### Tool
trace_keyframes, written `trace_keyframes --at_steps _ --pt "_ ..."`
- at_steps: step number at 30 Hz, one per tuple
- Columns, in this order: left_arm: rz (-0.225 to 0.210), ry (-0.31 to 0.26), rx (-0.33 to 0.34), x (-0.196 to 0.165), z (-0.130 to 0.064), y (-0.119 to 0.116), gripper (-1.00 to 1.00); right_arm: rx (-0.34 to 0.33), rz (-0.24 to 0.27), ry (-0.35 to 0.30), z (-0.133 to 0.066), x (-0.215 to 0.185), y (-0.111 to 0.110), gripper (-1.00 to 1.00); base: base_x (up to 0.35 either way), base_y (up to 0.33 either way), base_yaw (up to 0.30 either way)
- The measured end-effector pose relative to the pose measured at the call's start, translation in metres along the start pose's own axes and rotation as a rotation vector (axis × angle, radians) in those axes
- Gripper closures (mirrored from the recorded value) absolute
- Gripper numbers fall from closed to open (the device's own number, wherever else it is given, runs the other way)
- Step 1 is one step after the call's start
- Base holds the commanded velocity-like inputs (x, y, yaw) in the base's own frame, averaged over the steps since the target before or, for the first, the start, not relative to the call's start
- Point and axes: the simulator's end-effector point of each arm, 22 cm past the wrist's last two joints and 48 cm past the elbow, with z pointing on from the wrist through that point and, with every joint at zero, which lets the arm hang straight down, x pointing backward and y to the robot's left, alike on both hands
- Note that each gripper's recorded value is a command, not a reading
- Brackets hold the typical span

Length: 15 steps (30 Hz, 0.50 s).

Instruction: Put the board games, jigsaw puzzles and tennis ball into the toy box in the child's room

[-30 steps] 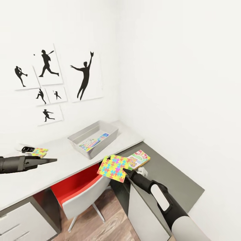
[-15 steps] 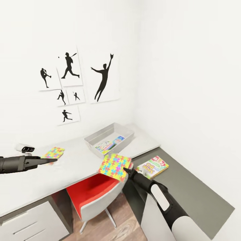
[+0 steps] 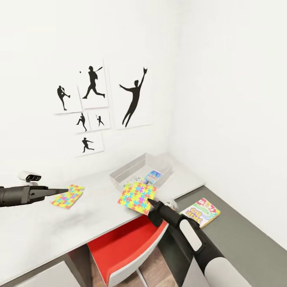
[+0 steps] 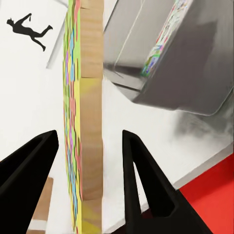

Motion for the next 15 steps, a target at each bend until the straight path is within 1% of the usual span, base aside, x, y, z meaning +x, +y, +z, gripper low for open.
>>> trace_keyframes --at_steps 5,8,13,15 --pt "0.003 -0.001 0.0 -0.0005 -0.0003 -0.0011 -1.0 -0.002 -0.002 -0.001 -0.0003 -0.0009 0.0014 1.0 0.268 0.179 0.033" --pt "0.002 -0.001 0.0 -0.0006 -0.0002 -0.001 -1.0 -0.002 -0.001 -0.002 -0.0003 -0.0013 0.0013 1.0 0.195 0.048 0.005" --pt "0.002 -0.001 0.0 -0.0006 -0.0002 -0.001 -1.0 -0.002 -0.001 -0.002 -0.0002 -0.0012 0.0014 1.0 0.118 0.011 0.001" --pt "0.003 -0.001 0.001 -0.0006 -0.0001 -0.0012 -1.0 -0.002 -0.001 -0.002 -0.0003 -0.0011 0.0016 1.0 0.194 0.002 0.0"
